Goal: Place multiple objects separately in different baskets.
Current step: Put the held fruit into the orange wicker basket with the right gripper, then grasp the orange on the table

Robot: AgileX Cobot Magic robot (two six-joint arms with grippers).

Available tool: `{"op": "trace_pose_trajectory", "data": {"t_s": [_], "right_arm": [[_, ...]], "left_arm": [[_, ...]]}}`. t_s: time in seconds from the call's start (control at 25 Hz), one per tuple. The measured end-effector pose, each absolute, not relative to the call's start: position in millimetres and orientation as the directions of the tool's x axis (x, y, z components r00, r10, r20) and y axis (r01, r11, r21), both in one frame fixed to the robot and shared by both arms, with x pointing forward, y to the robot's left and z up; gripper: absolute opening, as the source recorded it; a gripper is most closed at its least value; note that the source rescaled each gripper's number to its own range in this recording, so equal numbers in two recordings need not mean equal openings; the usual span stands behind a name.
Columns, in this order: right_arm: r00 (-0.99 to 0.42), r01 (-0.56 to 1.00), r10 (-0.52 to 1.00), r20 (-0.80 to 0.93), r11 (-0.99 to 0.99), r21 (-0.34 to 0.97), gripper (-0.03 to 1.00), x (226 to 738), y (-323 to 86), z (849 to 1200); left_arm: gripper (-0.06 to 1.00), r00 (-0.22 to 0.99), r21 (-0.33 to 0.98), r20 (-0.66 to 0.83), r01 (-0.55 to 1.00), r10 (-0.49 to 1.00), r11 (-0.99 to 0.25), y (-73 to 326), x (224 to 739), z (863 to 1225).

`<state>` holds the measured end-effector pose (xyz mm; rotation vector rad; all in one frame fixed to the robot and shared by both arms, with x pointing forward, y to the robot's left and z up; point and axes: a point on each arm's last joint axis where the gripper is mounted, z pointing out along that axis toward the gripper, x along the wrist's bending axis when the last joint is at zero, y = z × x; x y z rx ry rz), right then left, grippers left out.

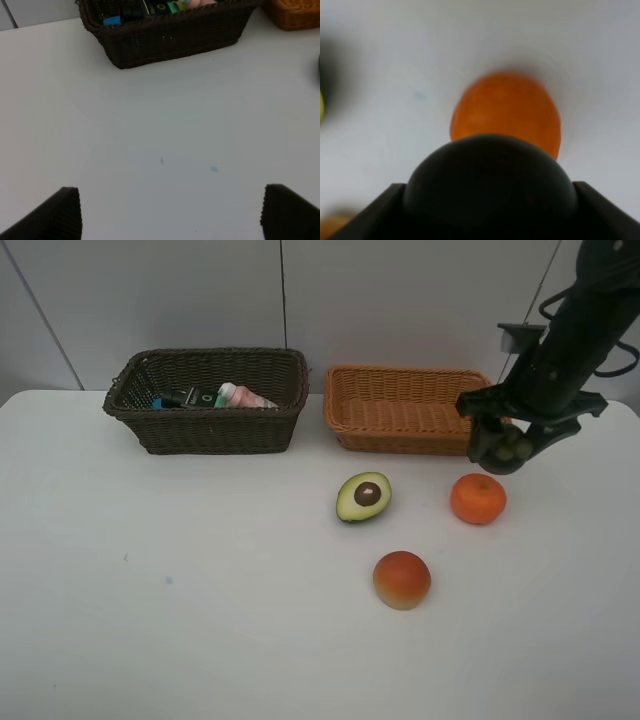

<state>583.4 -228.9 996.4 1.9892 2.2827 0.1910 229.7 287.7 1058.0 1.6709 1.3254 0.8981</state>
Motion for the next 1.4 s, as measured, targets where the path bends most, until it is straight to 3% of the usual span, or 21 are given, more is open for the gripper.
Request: {"op": "trace_pose_trajectory", "data": {"t_s": [0.28, 0.52, 0.72, 0.76, 0.88, 0.96, 1.12, 1.4], "right_arm": [[-0.185, 0.939, 0.982, -0.026, 0.185, 0.289, 0.21, 674.1, -221.6, 997.7], [-0.132, 0.949, 0.99, -0.048, 0.14, 0.282, 0.21, 723.6, -246.9, 963.4], [-0.134, 0.963, 0.99, -0.05, 0.142, 0.23, 0.21, 732.4, -246.2, 934.5], [-0.134, 0.963, 0.99, -0.049, 0.142, 0.229, 0.29, 732.6, -246.0, 933.2], [-0.133, 0.962, 0.99, -0.046, 0.14, 0.235, 0.72, 733.4, -245.7, 935.2], [-0.131, 0.963, 0.991, -0.038, 0.136, 0.232, 0.83, 732.2, -245.2, 938.2], [-0.126, 0.966, 0.992, -0.024, 0.128, 0.225, 0.85, 725.7, -244.8, 957.5], [-0.096, 0.96, 0.995, 0.038, 0.083, 0.266, 0.85, 691.4, -242.1, 1029.3]], "left_arm": [[0.88, 0.197, 0.904, 0.048, 0.408, 0.979, -0.127, 287.7, 229.7, 1058.0], [0.88, 0.197, 0.904, 0.048, 0.408, 0.979, -0.127, 287.7, 229.7, 1058.0], [0.88, 0.197, 0.904, 0.048, 0.408, 0.979, -0.127, 287.7, 229.7, 1058.0], [0.88, 0.197, 0.904, 0.048, 0.408, 0.979, -0.127, 287.7, 229.7, 1058.0], [0.88, 0.197, 0.904, 0.048, 0.408, 0.979, -0.127, 287.7, 229.7, 1058.0], [0.88, 0.197, 0.904, 0.048, 0.408, 0.979, -0.127, 287.7, 229.7, 1058.0], [0.88, 0.197, 0.904, 0.048, 0.408, 0.979, -0.127, 287.7, 229.7, 1058.0], [0.88, 0.197, 0.904, 0.048, 0.408, 0.979, -0.127, 287.7, 229.7, 1058.0]]}}
